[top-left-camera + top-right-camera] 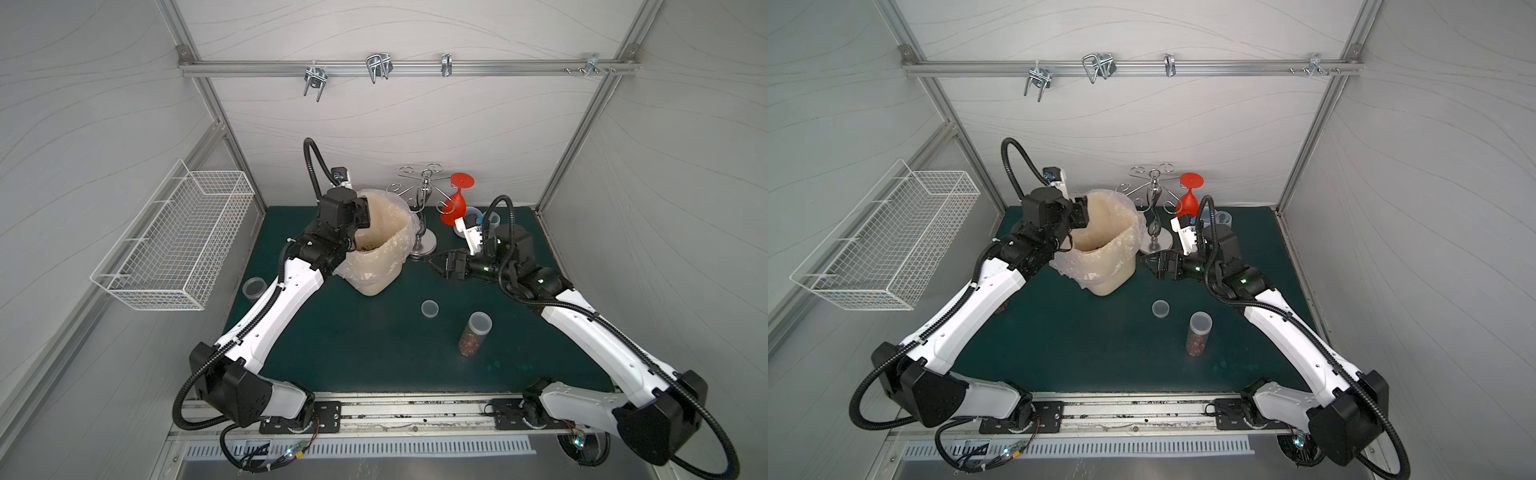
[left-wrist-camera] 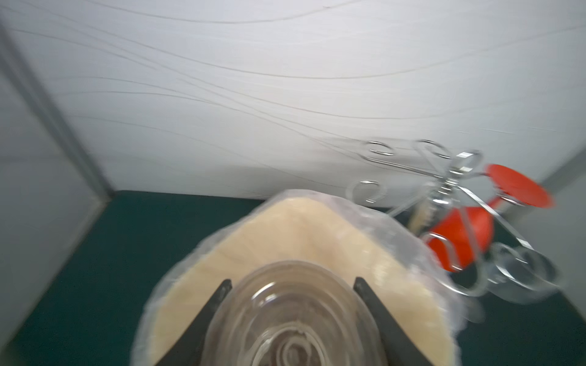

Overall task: Empty the moldy dried flower tea in the jars
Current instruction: Pour the moldy dried flower tea into the trash bin.

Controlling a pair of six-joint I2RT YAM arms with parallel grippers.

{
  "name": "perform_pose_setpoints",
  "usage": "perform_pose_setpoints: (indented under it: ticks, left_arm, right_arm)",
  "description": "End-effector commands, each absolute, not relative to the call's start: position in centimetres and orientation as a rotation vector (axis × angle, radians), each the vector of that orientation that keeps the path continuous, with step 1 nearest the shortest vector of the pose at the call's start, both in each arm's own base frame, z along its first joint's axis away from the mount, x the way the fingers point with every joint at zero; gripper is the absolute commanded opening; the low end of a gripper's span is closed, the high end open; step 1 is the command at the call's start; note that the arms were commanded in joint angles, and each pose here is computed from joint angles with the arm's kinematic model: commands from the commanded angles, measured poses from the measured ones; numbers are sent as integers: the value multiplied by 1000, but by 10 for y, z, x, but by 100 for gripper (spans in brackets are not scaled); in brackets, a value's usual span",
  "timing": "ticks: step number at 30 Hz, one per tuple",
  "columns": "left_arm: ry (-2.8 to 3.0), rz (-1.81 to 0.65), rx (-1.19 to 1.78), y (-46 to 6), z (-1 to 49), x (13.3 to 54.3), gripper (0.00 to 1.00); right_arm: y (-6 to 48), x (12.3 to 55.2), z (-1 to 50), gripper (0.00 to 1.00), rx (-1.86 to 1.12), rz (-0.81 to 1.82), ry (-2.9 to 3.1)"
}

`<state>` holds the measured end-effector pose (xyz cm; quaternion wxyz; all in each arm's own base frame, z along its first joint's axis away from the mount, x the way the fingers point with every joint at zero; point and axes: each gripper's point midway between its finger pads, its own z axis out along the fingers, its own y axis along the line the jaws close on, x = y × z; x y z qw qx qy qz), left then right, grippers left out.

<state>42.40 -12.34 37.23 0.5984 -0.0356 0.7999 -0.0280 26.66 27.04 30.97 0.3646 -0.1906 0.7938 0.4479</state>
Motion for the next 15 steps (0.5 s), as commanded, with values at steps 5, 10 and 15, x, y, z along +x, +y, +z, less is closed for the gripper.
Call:
perform_pose_setpoints:
  ticks: [5, 10, 15]
  left_arm:
    - [1787, -24, -43, -131, 402, 415, 0]
    - [1850, -269, -174, -120, 391, 420, 0]
    - [1821, -156, -150, -121, 395, 415, 0]
  right_arm:
    - [264, 262, 311, 99, -503, 1133, 2033]
    - [264, 262, 310, 99, -501, 1140, 2037]
    - [263, 260, 310, 99, -503, 1138, 2037]
